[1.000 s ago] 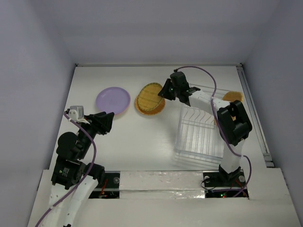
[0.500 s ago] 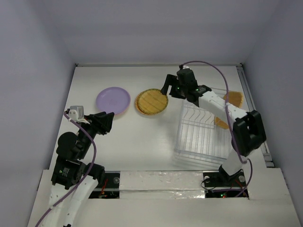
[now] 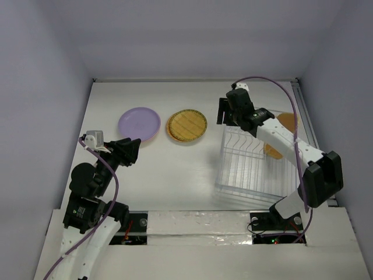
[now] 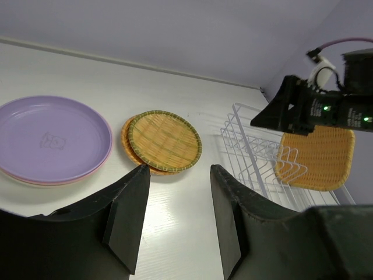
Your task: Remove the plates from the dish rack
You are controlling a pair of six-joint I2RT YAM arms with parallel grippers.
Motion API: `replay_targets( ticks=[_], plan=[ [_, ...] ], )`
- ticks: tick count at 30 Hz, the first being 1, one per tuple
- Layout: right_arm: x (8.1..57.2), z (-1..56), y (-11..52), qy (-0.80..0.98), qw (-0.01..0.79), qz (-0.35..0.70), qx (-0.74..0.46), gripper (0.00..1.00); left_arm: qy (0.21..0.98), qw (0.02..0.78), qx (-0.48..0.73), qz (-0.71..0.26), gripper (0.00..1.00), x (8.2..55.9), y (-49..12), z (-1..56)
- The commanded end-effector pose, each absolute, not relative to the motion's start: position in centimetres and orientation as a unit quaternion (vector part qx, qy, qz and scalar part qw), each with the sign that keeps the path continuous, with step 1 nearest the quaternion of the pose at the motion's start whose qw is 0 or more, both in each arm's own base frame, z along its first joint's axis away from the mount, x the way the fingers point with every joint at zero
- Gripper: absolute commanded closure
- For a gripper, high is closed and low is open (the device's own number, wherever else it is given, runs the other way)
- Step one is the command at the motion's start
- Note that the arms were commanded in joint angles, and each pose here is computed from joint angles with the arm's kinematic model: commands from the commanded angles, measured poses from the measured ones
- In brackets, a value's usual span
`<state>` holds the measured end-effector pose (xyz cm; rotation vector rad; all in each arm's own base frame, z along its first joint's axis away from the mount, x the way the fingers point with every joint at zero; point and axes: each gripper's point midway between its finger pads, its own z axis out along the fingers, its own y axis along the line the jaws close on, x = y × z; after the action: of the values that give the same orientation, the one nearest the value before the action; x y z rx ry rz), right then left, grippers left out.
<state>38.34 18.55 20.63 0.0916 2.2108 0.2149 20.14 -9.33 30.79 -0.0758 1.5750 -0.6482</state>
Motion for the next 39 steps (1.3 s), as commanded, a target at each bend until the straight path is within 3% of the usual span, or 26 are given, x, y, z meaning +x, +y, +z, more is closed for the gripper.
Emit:
replay_targets(
  ticks=[1, 5, 13, 16, 23, 34, 36, 39],
  plan=[
    [37.4, 17.2, 17.6, 0.914, 0.403, 0.035, 0.006, 0.29, 0.683, 0.668, -0.026, -0.295, 0.57, 20.4, -9.7, 31.6],
    [38.7, 15.1, 18.7, 0.924, 0.381, 0.028, -0.011, 0.39, 0.684, 0.667, -0.027, -0.294, 0.57, 20.5, -9.7, 31.5],
    [41.1, 13.1, 18.8, 0.928, 0.370, 0.011, -0.040, 0.91, 0.685, 0.667, -0.029, -0.291, 0.57, 20.5, -9.6, 31.5],
    [42.1, 13.9, 17.7, 0.922, 0.385, -0.003, -0.048, 1.00, 0.686, 0.667, -0.030, -0.290, 0.57, 20.6, -9.5, 31.4],
    [44.9, 14.5, 15.2, 0.919, 0.391, -0.020, -0.046, 1.00, 0.685, 0.668, -0.031, -0.290, 0.57, 20.5, -9.5, 31.5],
    [48.7, 15.6, 17.5, 0.906, 0.420, 0.027, 0.048, 0.98, 0.686, 0.667, -0.031, -0.289, 0.57, 20.6, -9.5, 31.4],
    [49.6, 16.2, 18.1, 0.902, 0.428, 0.036, 0.045, 0.93, 0.686, 0.667, -0.032, -0.289, 0.57, 20.6, -9.5, 31.4],
    [49.9, 17.8, 18.7, 0.895, 0.440, 0.054, 0.042, 0.62, 0.686, 0.668, -0.032, -0.288, 0.57, 20.6, -9.5, 31.5]
  ],
)
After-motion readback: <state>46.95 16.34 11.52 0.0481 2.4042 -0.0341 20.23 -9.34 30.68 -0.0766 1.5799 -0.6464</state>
